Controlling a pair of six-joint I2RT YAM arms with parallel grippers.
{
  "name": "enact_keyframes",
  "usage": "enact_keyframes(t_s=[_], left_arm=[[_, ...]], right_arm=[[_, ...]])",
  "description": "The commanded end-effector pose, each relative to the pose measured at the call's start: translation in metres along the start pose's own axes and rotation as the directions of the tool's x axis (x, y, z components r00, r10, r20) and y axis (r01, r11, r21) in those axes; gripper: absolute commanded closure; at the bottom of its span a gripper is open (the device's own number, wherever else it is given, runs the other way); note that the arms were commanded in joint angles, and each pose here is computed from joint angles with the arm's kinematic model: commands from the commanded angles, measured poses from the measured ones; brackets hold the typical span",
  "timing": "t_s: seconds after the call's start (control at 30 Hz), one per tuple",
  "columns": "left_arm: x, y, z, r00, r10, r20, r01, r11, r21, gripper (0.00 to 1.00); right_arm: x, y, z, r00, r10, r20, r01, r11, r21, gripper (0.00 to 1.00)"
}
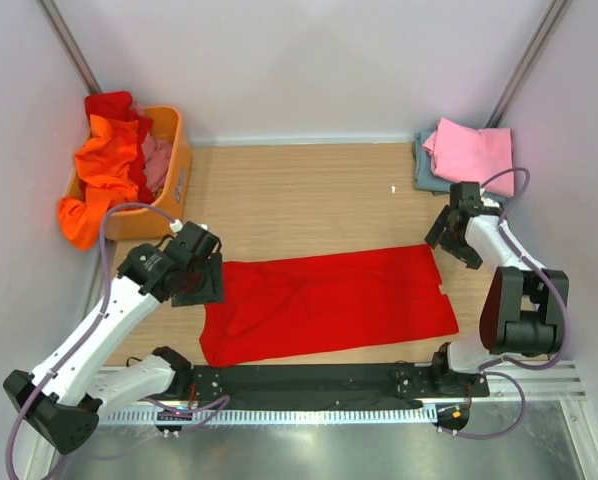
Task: Fold and stack the t-shirts
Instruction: Fold the tshirt
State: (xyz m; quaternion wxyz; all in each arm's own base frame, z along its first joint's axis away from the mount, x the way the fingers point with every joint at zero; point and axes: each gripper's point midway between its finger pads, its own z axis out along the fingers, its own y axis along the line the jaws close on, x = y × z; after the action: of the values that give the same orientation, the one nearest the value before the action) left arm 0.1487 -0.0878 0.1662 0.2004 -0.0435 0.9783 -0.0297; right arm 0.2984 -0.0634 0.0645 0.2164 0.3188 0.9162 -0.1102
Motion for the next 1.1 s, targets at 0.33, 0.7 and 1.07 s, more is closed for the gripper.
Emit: enact_keyframes(t_s=[0.33,0.7,1.07], left_arm=[[-0.019,-0.046,0.094,0.989,-0.145,0.038,0.143,0.988,0.065,0.45],[-0.015,-0.048,0.176,0.993,-0.103,-0.049,0.097,0.988,-0.119,0.50],[-0.156,-0.078,0.263,0.999,0.011,-0.047,-0.023,0.963,-0.269,0.51]], right_arm=[[0.023,0.115,-0.060,0.991,-0.123,0.052,0.133,0.855,-0.502,0.10],[0.089,0.121,-0.003,0.973,-0.212,-0.097,0.143,0.873,-0.467,0.11],[0.201,0.139,-0.052,0.928,-0.203,-0.312,-0.046,0.769,-0.637,0.07]])
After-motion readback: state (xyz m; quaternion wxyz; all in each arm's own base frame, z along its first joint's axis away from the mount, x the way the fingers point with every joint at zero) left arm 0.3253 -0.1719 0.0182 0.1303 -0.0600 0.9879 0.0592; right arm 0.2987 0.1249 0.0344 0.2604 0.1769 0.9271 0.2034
